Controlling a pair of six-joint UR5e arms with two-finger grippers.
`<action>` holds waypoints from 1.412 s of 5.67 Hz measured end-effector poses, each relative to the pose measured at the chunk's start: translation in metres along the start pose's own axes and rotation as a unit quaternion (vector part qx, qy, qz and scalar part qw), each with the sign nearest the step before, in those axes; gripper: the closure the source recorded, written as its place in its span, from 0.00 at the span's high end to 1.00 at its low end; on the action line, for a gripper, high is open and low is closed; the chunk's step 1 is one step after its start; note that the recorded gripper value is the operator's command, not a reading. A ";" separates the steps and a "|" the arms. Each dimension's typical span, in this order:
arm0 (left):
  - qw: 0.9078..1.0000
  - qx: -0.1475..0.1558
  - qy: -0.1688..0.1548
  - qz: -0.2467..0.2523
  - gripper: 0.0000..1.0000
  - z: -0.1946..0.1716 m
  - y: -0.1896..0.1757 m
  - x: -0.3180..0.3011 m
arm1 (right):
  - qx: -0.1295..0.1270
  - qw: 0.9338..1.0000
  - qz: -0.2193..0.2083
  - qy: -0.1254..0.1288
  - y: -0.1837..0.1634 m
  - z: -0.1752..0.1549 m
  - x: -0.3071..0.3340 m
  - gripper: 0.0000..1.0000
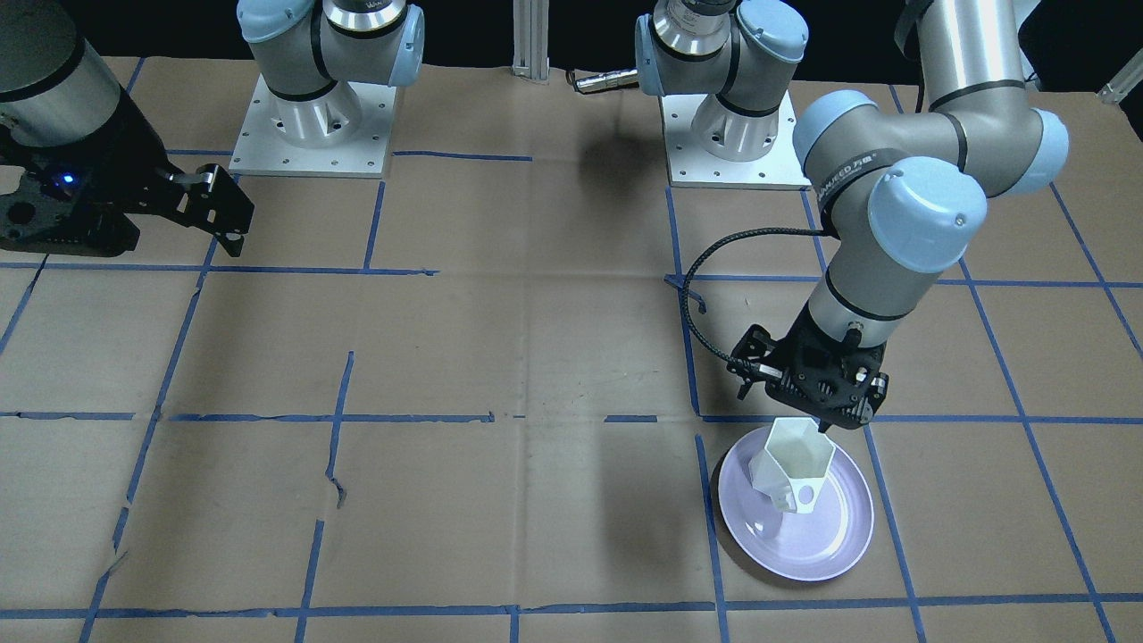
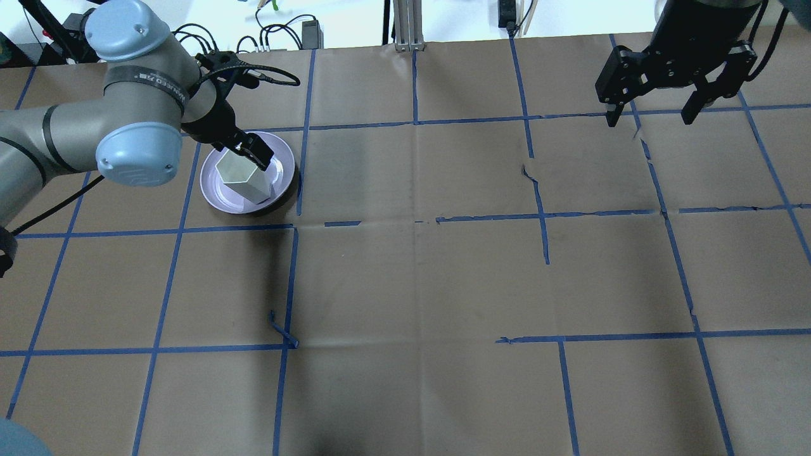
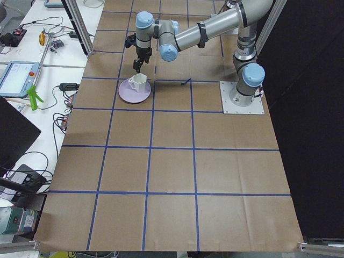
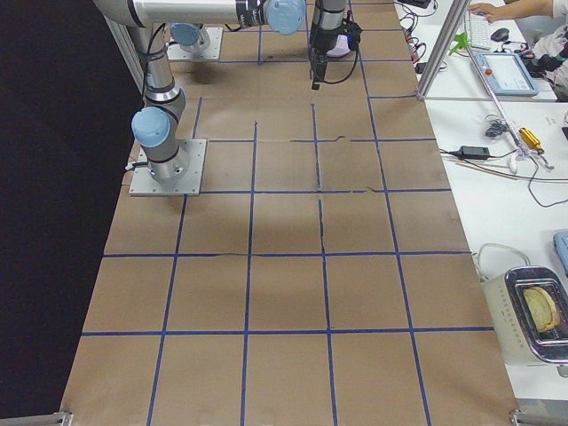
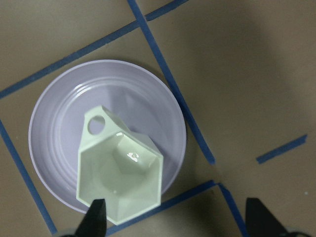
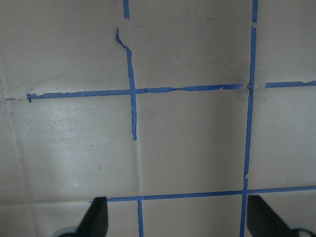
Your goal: Flip cup and place on plate
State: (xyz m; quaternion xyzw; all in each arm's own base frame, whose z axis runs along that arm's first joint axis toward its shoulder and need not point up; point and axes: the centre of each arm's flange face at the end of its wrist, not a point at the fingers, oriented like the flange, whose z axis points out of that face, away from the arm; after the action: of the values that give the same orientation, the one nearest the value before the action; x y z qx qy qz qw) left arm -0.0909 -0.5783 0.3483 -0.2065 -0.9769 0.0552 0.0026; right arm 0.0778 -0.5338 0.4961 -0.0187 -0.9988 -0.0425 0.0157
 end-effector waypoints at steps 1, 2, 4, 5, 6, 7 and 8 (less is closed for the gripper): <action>0.999 -0.023 0.012 -0.044 0.98 -0.045 0.005 0.025 | 0.000 1.000 0.000 0.000 0.000 0.000 0.000 1.00; 0.995 -0.042 0.019 -0.088 0.98 -0.087 0.012 0.048 | 0.000 1.000 0.000 0.000 0.000 0.000 0.000 1.00; 0.989 -0.070 0.022 -0.130 0.98 -0.150 0.026 0.068 | 0.000 1.000 0.000 0.000 0.000 0.000 0.000 1.00; 0.988 -0.069 0.020 -0.136 0.99 -0.164 0.030 0.072 | 0.000 1.000 0.000 0.000 0.000 0.000 0.000 1.00; 0.988 -0.067 0.018 -0.136 0.99 -0.168 0.031 0.073 | 0.000 1.000 0.000 0.000 0.000 0.000 0.000 1.00; 0.989 -0.061 0.017 -0.134 0.99 -0.169 0.031 0.073 | 0.000 1.000 0.000 0.000 0.000 0.000 0.000 1.00; 0.990 -0.048 0.013 -0.132 0.99 -0.171 0.029 0.072 | 0.000 1.000 0.000 0.000 0.000 0.000 0.000 1.00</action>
State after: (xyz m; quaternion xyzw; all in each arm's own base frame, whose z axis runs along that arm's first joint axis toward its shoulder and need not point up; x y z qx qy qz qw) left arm -0.1406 -0.5044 0.5142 -0.0760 -0.9970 0.0051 0.0126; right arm 0.0778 -0.5337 0.4961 -0.0186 -0.9988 -0.0425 0.0157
